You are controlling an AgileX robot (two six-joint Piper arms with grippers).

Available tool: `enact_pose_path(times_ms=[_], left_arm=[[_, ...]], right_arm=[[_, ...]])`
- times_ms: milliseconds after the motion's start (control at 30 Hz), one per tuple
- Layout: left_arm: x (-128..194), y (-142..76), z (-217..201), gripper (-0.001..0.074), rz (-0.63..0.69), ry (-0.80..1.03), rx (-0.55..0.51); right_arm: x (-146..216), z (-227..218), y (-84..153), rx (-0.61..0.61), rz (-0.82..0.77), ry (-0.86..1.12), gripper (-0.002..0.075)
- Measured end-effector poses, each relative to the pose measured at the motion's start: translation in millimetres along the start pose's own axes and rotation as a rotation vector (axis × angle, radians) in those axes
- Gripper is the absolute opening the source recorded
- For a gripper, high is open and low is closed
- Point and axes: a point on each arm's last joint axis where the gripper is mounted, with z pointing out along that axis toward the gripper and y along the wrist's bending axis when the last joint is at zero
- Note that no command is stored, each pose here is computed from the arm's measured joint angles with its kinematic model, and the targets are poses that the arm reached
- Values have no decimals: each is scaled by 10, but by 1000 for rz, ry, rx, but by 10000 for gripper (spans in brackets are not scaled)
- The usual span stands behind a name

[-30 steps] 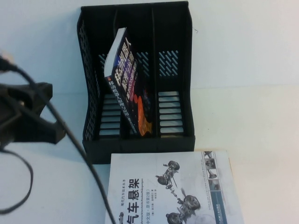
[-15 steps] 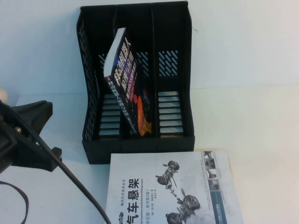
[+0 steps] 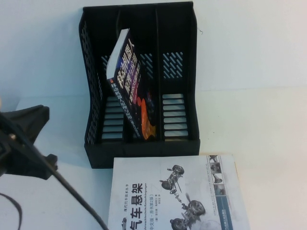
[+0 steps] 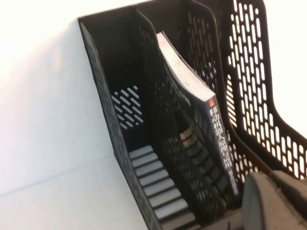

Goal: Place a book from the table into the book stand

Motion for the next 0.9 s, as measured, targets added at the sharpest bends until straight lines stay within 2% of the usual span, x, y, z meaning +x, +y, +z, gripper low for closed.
enact_pose_path(times_ms=[267, 500, 700, 900], left_arm=[[162, 288, -487, -3, -113, -136, -203], [790, 361, -719, -3, -235, -152, -352], [1391, 364, -724, -3, -336, -165, -431], [1623, 337, -751, -3, -398, -248, -438]], right_arm=[[0, 0, 0, 0, 0, 0, -2], [0, 0, 0, 0, 0, 0, -2], [0, 0, 0, 0, 0, 0, -2], [0, 0, 0, 0, 0, 0, -2]])
